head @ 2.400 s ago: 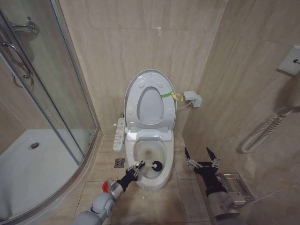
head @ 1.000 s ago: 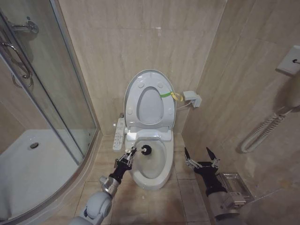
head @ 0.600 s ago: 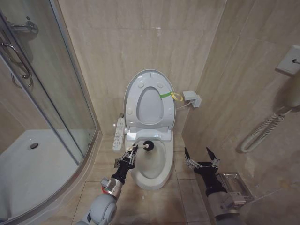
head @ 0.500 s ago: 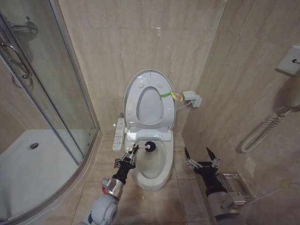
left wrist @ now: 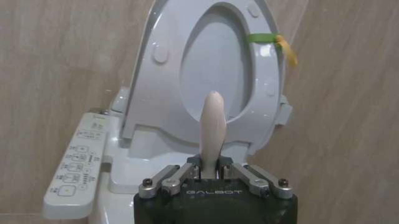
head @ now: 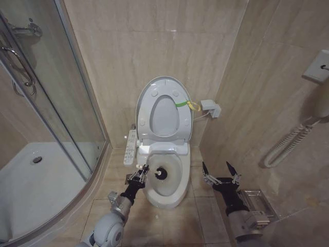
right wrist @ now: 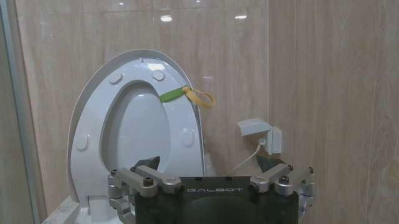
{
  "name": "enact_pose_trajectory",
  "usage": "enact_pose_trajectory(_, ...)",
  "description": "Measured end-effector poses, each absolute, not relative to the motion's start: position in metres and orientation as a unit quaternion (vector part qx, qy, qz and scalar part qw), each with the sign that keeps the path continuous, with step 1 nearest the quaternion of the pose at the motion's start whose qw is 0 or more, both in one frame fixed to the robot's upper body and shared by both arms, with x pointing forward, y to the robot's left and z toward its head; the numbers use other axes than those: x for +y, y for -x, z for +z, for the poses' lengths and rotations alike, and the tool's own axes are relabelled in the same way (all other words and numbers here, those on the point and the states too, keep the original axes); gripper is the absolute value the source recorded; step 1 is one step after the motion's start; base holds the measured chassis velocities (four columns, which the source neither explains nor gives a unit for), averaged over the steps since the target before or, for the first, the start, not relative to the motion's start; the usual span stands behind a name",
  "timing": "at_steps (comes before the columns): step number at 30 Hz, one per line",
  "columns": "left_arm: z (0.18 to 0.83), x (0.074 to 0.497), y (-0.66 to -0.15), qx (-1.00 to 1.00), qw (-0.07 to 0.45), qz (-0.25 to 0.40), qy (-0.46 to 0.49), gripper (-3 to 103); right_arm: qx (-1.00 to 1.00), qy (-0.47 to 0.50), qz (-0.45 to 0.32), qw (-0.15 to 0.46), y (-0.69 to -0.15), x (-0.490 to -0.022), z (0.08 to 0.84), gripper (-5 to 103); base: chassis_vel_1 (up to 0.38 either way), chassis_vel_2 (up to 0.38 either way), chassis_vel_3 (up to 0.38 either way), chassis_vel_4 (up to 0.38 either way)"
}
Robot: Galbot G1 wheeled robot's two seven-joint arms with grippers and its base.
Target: Open the toilet lid, clean the toilet bowl with a toilet brush, close the toilet lid, and flush.
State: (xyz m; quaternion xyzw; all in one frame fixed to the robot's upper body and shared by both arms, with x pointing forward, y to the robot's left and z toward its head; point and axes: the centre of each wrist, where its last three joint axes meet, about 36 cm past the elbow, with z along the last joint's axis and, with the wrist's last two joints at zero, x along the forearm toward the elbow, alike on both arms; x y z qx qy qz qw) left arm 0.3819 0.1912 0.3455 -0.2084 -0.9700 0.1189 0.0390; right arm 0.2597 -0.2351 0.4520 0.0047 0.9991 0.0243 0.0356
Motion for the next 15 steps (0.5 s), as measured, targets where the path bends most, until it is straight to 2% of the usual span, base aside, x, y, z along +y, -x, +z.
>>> enact_pose_trajectory(8,0.362,0.186,-0.420,-0.981,0.015,0.133,0.143,17,0.999,-0.005,0.024,0.036,-0.260,-0.235,0.452,100,0.000,0.000,0.000,0.000)
enact_pose_trajectory(15,0.364,0.191,-0.444,-0.984,0.005,0.131,0.123,17,0.999,-0.005,0.024,0.036,-0.260,-0.235,0.452,100,0.000,0.000,0.000,0.000)
